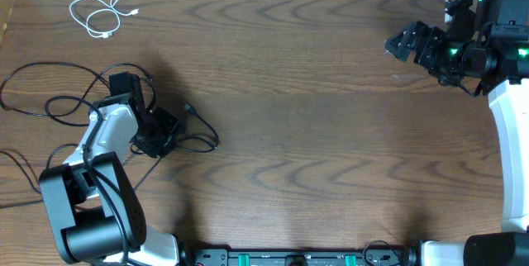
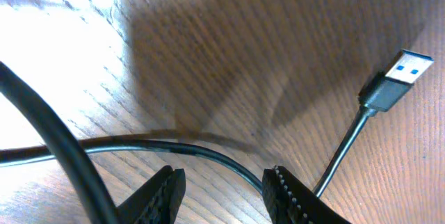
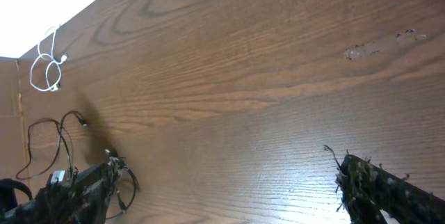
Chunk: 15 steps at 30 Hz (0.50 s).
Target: Untangle cables
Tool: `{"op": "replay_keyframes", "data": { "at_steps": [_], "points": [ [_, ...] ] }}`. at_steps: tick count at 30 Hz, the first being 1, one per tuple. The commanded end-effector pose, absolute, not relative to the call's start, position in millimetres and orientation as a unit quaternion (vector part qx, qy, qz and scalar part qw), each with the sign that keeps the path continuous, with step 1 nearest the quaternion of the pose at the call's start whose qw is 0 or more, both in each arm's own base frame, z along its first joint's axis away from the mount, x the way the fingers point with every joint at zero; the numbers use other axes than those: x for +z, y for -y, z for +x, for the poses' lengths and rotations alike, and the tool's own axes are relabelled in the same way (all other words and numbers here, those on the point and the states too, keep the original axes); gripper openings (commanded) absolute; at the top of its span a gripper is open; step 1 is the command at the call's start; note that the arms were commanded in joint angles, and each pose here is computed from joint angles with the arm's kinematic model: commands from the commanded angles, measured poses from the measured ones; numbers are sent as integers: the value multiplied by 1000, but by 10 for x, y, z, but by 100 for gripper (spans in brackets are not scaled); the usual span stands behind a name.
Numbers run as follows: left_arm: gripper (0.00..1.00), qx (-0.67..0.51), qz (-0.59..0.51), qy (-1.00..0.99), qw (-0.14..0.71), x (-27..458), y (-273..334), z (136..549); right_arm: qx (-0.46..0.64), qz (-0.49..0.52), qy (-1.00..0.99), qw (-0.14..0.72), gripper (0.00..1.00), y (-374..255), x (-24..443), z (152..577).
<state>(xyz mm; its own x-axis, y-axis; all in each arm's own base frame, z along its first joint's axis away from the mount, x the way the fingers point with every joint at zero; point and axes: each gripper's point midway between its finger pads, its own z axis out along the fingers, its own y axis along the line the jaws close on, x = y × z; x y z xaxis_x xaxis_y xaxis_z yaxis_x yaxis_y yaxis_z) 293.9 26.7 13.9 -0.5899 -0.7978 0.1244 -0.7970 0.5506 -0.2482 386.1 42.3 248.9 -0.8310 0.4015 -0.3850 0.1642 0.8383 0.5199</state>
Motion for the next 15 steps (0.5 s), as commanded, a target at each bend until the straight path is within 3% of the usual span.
{"op": "replay_keyframes", "data": {
  "at_steps": [1, 15],
  "points": [
    [43, -98, -485, -869, -12, 15, -301, 2867, 239, 145, -928, 246, 99, -452, 2471, 3859],
    [44, -24, -532, -846, -15, -93, -311, 2748, 239, 145, -928, 245, 99, -453, 2469, 3855]
  ]
}}
